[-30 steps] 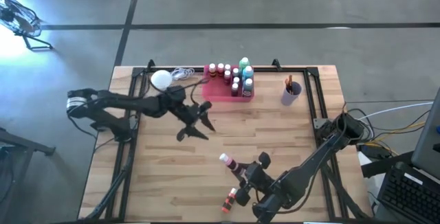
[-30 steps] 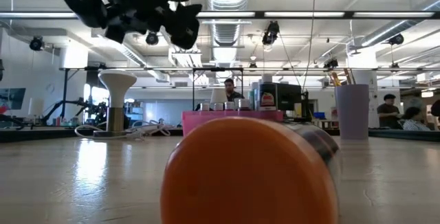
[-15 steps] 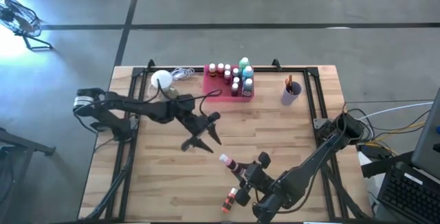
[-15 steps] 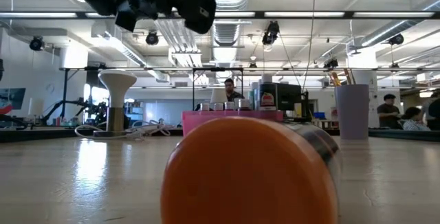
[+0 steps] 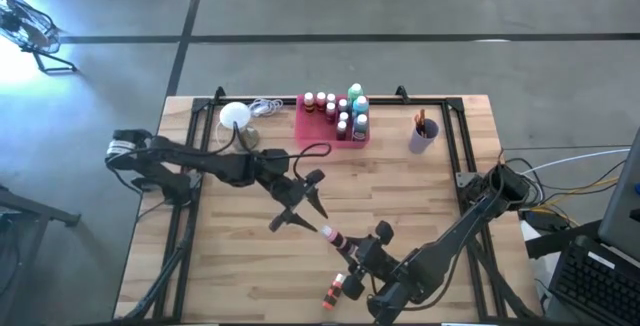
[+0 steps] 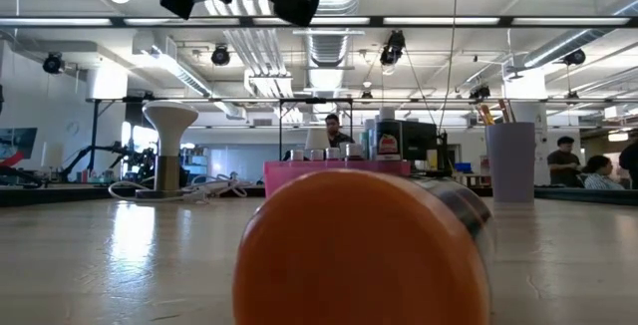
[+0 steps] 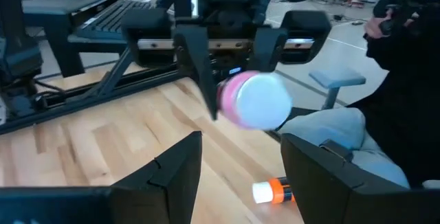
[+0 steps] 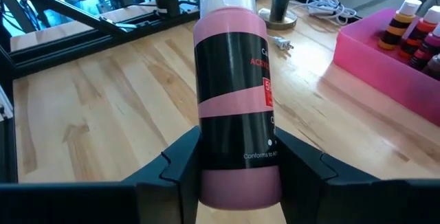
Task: Pick & Place Paint Supplies
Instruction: Put the light pink black paint bottle into the pink bin
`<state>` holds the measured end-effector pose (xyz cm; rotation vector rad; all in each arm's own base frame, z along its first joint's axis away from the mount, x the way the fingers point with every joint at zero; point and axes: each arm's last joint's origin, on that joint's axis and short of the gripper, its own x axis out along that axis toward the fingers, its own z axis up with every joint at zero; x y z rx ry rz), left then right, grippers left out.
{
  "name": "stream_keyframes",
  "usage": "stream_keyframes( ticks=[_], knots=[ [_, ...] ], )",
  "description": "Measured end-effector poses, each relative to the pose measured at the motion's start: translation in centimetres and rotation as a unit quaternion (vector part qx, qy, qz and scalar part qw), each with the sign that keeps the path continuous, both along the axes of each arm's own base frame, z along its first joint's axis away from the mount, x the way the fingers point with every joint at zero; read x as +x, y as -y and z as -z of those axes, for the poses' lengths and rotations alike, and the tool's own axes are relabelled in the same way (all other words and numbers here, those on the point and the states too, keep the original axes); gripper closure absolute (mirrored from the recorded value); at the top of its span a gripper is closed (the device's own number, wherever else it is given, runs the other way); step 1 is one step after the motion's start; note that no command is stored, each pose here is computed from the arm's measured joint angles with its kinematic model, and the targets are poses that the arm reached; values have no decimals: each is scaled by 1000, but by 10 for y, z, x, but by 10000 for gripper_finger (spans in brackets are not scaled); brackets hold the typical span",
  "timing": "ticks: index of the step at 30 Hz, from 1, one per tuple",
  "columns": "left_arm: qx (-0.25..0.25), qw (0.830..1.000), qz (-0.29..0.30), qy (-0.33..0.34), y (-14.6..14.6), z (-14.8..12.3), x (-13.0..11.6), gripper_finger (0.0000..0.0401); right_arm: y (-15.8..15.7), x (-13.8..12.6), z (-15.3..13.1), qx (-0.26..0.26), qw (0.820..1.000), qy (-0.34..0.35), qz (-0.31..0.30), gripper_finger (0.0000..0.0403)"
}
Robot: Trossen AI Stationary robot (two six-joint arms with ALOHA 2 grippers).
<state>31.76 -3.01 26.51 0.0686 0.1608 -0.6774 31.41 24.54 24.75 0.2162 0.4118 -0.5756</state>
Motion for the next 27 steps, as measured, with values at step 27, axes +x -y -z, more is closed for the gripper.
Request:
stream_keyframes(
  ticks=[27],
  knots=[
    [27, 999, -8, 24, 23, -7, 3, 197, 4, 3, 0, -7, 1000, -4, 2, 259]
  ],
)
